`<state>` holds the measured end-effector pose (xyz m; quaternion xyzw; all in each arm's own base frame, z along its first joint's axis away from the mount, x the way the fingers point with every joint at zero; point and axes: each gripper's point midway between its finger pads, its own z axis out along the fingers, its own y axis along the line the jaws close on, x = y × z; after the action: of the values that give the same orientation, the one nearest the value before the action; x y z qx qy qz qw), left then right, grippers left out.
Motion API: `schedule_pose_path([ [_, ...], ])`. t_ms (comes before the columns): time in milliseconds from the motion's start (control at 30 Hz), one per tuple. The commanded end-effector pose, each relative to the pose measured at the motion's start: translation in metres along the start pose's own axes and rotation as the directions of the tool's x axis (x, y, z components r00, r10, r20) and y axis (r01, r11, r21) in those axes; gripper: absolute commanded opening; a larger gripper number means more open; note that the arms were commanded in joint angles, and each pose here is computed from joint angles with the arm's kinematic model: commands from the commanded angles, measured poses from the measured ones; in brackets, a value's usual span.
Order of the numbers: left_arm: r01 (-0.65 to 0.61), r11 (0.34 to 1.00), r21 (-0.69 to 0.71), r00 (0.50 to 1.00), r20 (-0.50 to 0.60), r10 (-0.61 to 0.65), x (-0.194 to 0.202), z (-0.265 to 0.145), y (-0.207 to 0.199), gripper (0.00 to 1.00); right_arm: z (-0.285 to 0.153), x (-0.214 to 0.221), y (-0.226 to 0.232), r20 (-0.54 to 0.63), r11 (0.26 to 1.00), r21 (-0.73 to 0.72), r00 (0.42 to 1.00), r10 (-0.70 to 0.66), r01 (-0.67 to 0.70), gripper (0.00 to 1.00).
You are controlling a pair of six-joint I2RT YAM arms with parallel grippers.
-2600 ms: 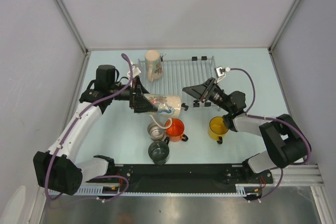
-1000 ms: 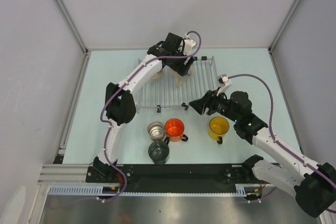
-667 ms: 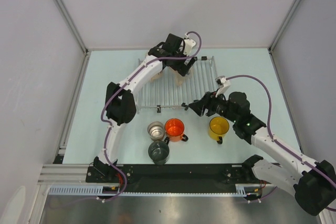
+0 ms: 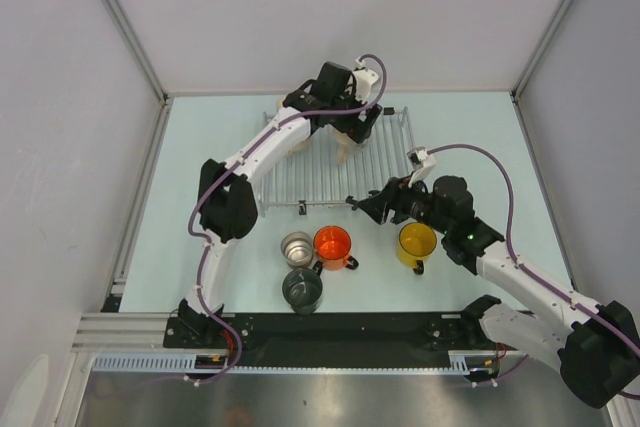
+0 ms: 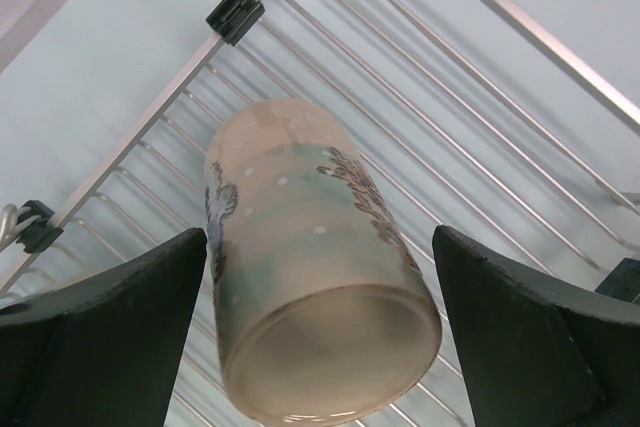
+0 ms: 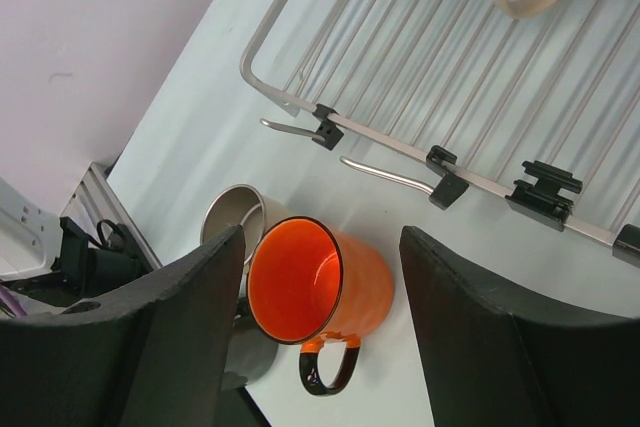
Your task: Load the cups into the dish rack
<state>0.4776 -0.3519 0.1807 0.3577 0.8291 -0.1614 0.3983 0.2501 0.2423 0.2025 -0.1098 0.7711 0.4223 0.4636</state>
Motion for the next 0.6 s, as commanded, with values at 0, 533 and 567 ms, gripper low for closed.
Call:
schedule_pose_path([
  [0, -0.001, 1.0, 0.003, 0.99, 0.142, 0.001, -0.049, -0.026, -0.007, 1.0, -0.001, -0.009, 0.009, 0.04, 0.999, -0.038, 0.999, -0.033, 0.035, 0.69],
  [533, -0.035, 0.99, -0.136, 0.969, 0.239, 0.067, -0.07, -0.064, 0.025, 1.0, 0.001, -0.006, 0.003, 0.033, 0.999, -0.031, 0.999, -0.02, 0.021, 0.7],
  [567, -0.038, 0.988, -0.149, 0.961, 0.265, 0.077, -0.079, -0.076, 0.027, 1.0, 0.002, -0.006, 0.003, 0.029, 0.999, -0.033, 0.999, -0.016, 0.017, 0.7],
])
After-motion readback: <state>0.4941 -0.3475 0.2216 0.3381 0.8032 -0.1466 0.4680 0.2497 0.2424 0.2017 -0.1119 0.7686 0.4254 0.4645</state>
